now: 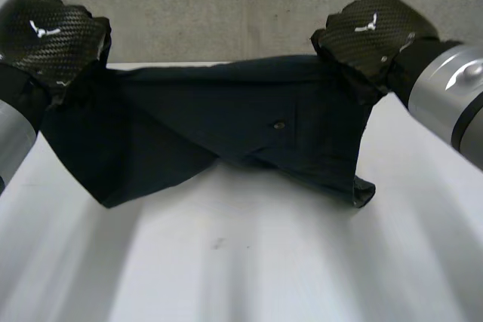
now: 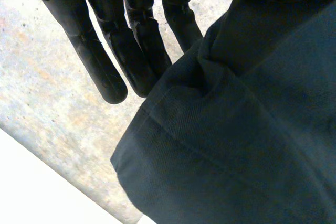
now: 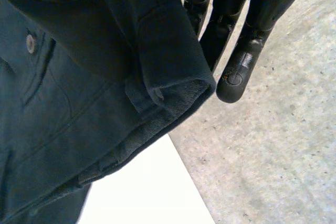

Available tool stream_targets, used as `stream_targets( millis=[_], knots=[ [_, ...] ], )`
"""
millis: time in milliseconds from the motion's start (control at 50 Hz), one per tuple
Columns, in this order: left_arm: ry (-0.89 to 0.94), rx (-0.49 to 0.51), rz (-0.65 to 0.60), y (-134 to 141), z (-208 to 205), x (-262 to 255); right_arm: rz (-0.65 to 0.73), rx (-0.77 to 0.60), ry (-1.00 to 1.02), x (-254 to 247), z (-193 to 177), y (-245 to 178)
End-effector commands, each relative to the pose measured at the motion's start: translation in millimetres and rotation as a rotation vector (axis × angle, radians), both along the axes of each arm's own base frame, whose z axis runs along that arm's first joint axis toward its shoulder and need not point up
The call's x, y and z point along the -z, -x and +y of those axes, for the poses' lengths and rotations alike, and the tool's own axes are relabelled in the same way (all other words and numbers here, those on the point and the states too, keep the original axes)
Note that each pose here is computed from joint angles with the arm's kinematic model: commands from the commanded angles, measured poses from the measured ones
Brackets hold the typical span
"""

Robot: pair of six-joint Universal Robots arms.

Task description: Fold the shorts.

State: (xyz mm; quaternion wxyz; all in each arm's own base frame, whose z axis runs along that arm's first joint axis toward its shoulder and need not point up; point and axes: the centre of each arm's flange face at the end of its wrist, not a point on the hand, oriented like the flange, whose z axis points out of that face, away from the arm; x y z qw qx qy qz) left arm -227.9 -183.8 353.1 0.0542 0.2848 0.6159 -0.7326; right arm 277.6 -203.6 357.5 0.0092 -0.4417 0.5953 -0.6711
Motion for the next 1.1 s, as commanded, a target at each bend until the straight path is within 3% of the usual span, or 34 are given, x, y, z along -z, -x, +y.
stream_targets(
  millis=[20,100,200,280,360,440,520,660,820,1020,1100],
  knots=[
    [-0.120,-0.001,-0.117,16,-31,45,0.072,0.000,-0.131,32,-21,-12],
    [-0.204,-0.001,-0.163,31,-61,84,0.124,0.001,-0.225,73,-44,-25],
    [-0.159,-0.008,-0.160,53,-108,107,0.113,0.043,-0.188,95,-80,-42],
    [0.042,-0.020,-0.130,73,-150,89,0.000,0.110,0.017,80,-117,-56],
    [0.474,-0.060,0.054,88,-177,9,-0.193,0.109,0.331,34,-144,-68],
    [0.756,-0.114,0.213,80,-179,-43,-0.368,0.102,0.643,-17,-157,-65],
    [0.831,-0.113,0.287,70,-168,-67,-0.453,0.102,0.799,-52,-153,-51],
    [0.674,-0.059,0.275,72,-162,-29,-0.444,0.076,0.662,-30,-154,-53],
    [0.401,-0.039,0.190,69,-154,48,-0.254,0.045,0.331,56,-157,-61],
    [-0.154,-0.030,-0.091,68,-108,189,0.045,0.059,-0.154,200,-133,-49],
    [-0.264,-0.036,-0.165,63,-86,211,0.129,0.067,-0.262,214,-116,-36]
  ],
)
